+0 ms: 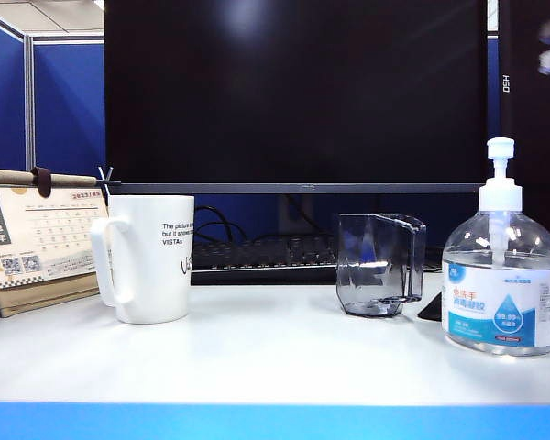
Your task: Swap the positions of the transparent plastic cup and the white ceramic cup.
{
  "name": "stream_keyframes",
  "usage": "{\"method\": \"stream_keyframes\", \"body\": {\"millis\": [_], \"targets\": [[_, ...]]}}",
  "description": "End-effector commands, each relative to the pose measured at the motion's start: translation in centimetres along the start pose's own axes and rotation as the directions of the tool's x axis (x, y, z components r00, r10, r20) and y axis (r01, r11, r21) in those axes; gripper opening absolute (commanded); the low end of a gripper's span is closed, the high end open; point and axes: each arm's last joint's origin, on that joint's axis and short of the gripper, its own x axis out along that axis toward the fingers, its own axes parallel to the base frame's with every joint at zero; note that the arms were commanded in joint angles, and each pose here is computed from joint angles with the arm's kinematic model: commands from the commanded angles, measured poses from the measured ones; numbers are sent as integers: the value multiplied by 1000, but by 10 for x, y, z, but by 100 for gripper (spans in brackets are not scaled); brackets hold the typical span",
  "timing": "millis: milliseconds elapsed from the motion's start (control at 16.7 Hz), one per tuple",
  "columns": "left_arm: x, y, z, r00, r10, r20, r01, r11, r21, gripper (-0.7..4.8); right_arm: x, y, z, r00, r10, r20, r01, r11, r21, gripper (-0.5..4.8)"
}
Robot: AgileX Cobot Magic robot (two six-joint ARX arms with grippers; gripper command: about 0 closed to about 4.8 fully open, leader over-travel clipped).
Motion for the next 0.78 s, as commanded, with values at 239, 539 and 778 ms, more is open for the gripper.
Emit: {"method": "stream_keyframes", "body": {"millis": [239,539,778], "targets": [[2,-10,3,993,-118,6,118,993,-30,90,19,21,-21,999,5,-51,-7,999,-44,142],[2,-10,3,995,-98,17,99,995,-30,90,46,50,-17,978,-108,-177,56,959,-277,175],[2,-9,3,997,-69,23,70,998,-10,90,97,52,-13,919,-313,-241,201,896,-396,203]]}}
